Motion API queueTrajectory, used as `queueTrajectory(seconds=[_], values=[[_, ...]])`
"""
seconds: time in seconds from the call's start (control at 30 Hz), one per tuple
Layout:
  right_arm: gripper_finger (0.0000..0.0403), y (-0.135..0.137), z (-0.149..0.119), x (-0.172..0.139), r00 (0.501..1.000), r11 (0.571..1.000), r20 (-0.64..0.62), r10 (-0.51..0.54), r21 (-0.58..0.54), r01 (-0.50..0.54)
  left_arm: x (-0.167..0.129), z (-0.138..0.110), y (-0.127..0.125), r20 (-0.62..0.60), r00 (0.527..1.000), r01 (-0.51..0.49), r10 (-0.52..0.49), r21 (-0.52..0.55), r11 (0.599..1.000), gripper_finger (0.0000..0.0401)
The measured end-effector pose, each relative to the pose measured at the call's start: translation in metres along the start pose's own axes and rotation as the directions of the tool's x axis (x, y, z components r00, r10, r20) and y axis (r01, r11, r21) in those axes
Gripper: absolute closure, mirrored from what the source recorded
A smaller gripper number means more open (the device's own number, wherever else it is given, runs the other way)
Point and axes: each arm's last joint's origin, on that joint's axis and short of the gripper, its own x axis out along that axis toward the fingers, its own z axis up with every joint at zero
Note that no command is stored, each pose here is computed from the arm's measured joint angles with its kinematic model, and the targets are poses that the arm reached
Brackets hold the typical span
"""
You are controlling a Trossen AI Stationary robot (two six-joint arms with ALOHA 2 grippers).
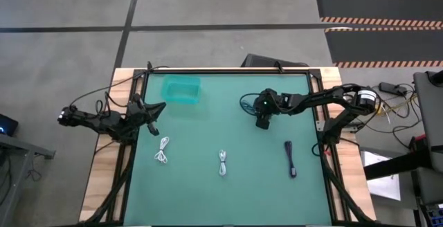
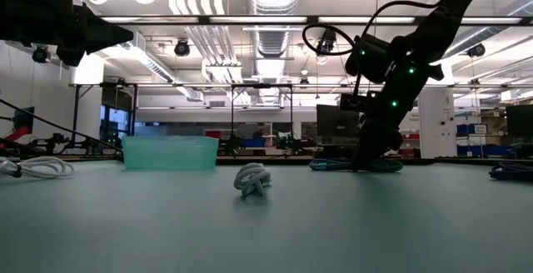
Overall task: Pick and place USB-C Cables
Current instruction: Put the blue USB cable into the blue bin
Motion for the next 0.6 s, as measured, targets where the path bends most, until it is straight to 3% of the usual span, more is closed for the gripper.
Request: queueTrajectory(seconds=[0.43, 0.6], values=[[0.0347, 0.0005, 0.0000, 0.0003, 1.000, 1.000, 0.004, 0.018, 0.019, -0.018, 0.0000, 0.0000, 0.0000, 0.000, 1.000, 0.000, 0.000, 0.000, 1.000, 0.0397], [0.0379, 0.0005, 0.0001, 0.0003, 1.000, 0.999, 0.005, 0.018, 0.029, -0.018, 0.0000, 0.0000, 0.0000, 0.000, 1.000, 0.000, 0.000, -0.006, 1.000, 0.0397]])
